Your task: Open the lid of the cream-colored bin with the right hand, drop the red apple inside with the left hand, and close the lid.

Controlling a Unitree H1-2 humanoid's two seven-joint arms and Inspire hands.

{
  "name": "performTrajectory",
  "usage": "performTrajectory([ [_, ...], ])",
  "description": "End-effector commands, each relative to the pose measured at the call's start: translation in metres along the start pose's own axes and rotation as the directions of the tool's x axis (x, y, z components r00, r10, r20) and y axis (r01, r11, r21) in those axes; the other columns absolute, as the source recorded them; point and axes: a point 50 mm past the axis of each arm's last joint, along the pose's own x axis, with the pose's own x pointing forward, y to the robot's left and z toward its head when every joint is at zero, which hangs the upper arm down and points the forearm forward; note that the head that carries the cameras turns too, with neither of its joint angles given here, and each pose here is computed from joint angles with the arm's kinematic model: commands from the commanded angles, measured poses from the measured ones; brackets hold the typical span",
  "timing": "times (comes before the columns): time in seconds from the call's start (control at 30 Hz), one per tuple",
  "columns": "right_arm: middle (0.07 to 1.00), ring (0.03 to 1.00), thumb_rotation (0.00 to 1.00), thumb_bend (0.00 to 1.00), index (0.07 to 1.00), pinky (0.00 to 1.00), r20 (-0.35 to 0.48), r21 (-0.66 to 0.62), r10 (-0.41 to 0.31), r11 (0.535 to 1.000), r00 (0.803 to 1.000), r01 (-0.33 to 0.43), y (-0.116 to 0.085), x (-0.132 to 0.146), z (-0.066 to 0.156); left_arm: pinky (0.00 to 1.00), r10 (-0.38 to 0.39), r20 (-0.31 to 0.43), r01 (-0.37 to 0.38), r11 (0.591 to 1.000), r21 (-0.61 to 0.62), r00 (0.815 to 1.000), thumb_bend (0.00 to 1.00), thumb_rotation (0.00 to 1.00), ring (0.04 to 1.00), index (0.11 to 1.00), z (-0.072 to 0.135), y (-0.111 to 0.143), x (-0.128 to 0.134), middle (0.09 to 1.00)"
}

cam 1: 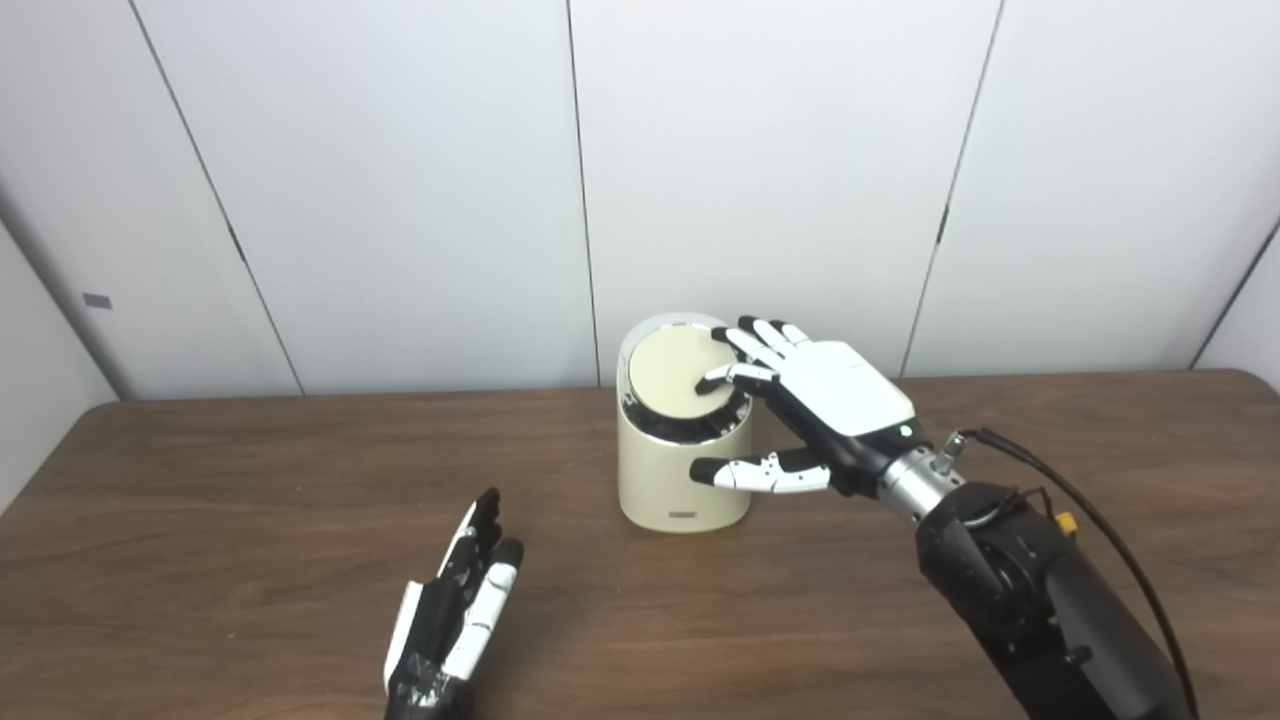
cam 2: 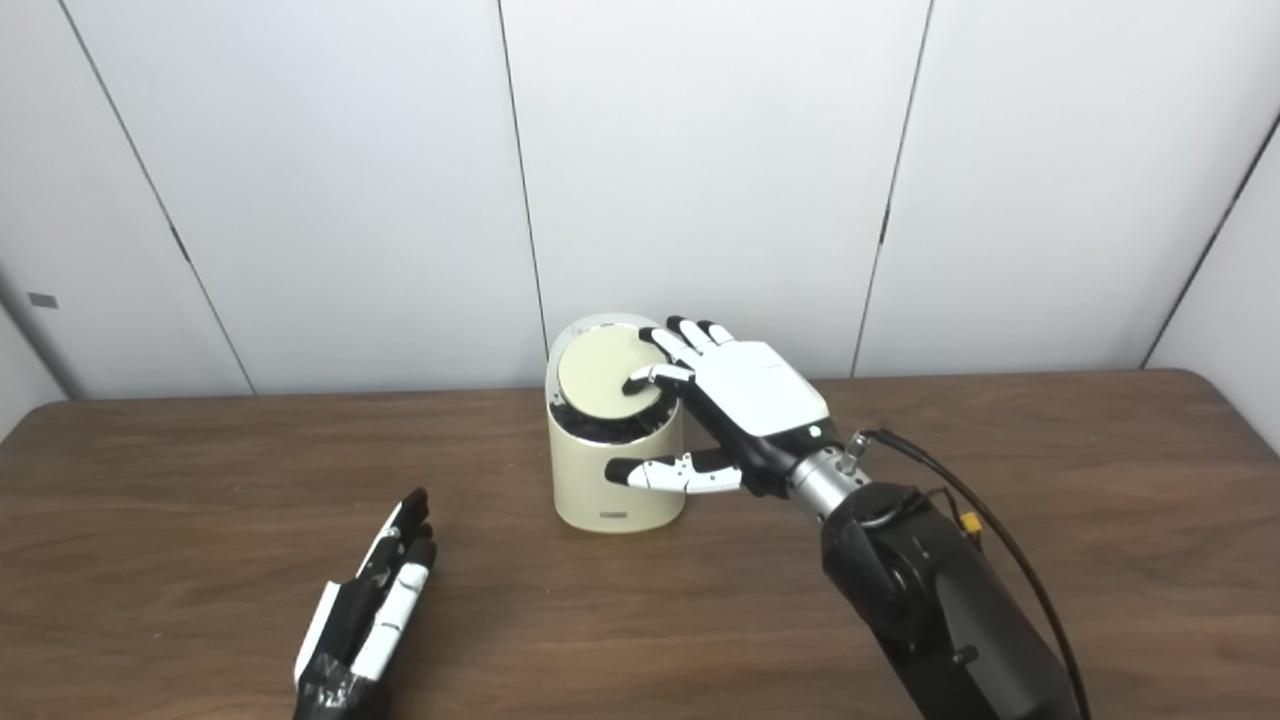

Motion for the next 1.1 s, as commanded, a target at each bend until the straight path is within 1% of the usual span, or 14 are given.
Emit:
performTrajectory([
  [0.0, 0.967, 1.0, 0.92, 0.49, 0.867, 1.0, 0.005, 0.035, -0.109, 0.993, 0.994, 0.109, -0.033, 0.003, 0.004, 1.0, 0.0, 0.067, 0.0, 1.0, -0.002, 0.998, 0.67, 0.73, 1.0, 1.0, 0.015, -0.002, 0.006, 1.0],
  [0.07, 0.966, 1.0, 0.96, 0.49, 0.919, 0.99, -0.023, 0.06, -0.148, 0.987, 0.989, 0.149, -0.043, -0.006, 0.0, 1.0, 0.009, 0.075, -0.009, 1.0, 0.0, 0.997, 0.66, 0.73, 1.0, 1.0, 0.016, 0.0, 0.006, 1.0],
  [0.13, 0.979, 1.0, 0.98, 0.48, 0.973, 0.96, -0.043, 0.072, -0.164, 0.983, 0.985, 0.167, -0.047, -0.013, -0.004, 1.0, 0.015, 0.08, -0.015, 1.0, -0.001, 0.997, 0.64, 0.73, 1.0, 1.0, 0.016, 0.001, 0.006, 1.0],
  [0.3, 0.981, 1.0, 0.96, 0.46, 0.987, 0.9, -0.12, 0.134, -0.163, 0.975, 0.979, 0.178, -0.046, -0.034, -0.016, 1.0, 0.04, 0.083, -0.041, 0.999, 0.015, 0.996, 0.64, 0.73, 1.0, 1.0, 0.017, 0.008, 0.006, 1.0],
  [0.37, 0.978, 0.999, 0.96, 0.46, 0.985, 0.9, -0.153, 0.16, -0.147, 0.972, 0.977, 0.171, -0.039, -0.044, -0.023, 1.0, 0.054, 0.081, -0.057, 0.998, 0.026, 0.995, 0.64, 0.75, 1.0, 1.0, 0.017, 0.012, 0.005, 1.0],
  [0.43, 0.983, 0.993, 0.92, 0.45, 0.976, 0.87, -0.189, 0.208, -0.13, 0.963, 0.973, 0.17, -0.029, -0.056, -0.033, 1.0, 0.067, 0.078, -0.07, 0.997, 0.032, 0.995, 0.64, 0.75, 1.0, 1.0, 0.017, 0.017, 0.003, 1.0],
  [0.57, 0.974, 0.992, 0.99, 0.48, 0.975, 0.9, -0.278, 0.308, -0.052, 0.941, 0.959, 0.14, -0.006, -0.079, -0.052, 1.0, 0.079, 0.059, -0.082, 0.995, 0.049, 0.995, 0.62, 0.76, 1.0, 1.0, 0.015, 0.031, -0.007, 1.0],
  [0.67, 0.979, 0.985, 1.0, 0.48, 0.976, 0.92, -0.334, 0.392, 0.008, 0.911, 0.943, 0.131, 0.011, -0.099, -0.059, 1.0, 0.082, 0.046, -0.084, 0.996, 0.026, 0.996, 0.6, 0.74, 1.0, 1.0, 0.01, 0.044, -0.017, 1.0],
  [0.73, 0.98, 0.982, 1.0, 0.48, 0.967, 0.93, -0.358, 0.437, 0.028, 0.888, 0.933, 0.141, 0.02, -0.109, -0.06, 1.0, 0.086, 0.043, -0.086, 0.996, 0.01, 0.995, 0.58, 0.72, 1.0, 1.0, 0.008, 0.051, -0.022, 1.0],
  [0.8, 0.972, 0.957, 1.0, 0.49, 0.961, 0.91, -0.375, 0.486, 0.034, 0.858, 0.926, 0.166, 0.029, -0.117, -0.059, 1.0, 0.086, 0.042, -0.086, 0.996, -0.002, 0.995, 0.57, 0.71, 1.0, 1.0, 0.005, 0.056, -0.028, 1.0],
  [0.87, 0.96, 0.94, 1.0, 0.5, 0.952, 0.9, -0.385, 0.544, 0.014, 0.811, 0.923, 0.215, 0.039, -0.124, -0.056, 1.0, 0.088, 0.042, -0.088, 0.996, 0.011, 0.995, 0.55, 0.71, 1.0, 1.0, 0.002, 0.06, -0.033, 1.0],
  [0.97, 0.953, 0.934, 1.0, 0.51, 0.941, 0.89, -0.404, 0.648, -0.036, 0.693, 0.914, 0.315, 0.054, -0.13, -0.047, 1.0, 0.093, 0.04, -0.094, 0.995, 0.025, 0.995, 0.55, 0.73, 0.998, 1.0, -0.001, 0.063, -0.039, 1.0],
  [1.03, 0.948, 0.933, 1.0, 0.51, 0.938, 0.88, -0.423, 0.692, -0.059, 0.623, 0.904, 0.365, 0.063, -0.134, -0.041, 1.0, 0.094, 0.038, -0.095, 0.995, 0.023, 0.995, 0.55, 0.72, 1.0, 1.0, -0.002, 0.064, -0.042, 1.0],
  [1.07, 0.953, 0.943, 1.0, 0.49, 0.941, 0.88, -0.428, 0.709, -0.068, 0.593, 0.901, 0.381, 0.067, -0.136, -0.038, 1.0, 0.094, 0.037, -0.096, 0.995, 0.027, 0.995, 0.55, 0.72, 1.0, 1.0, -0.003, 0.064, -0.044, 1.0],
])
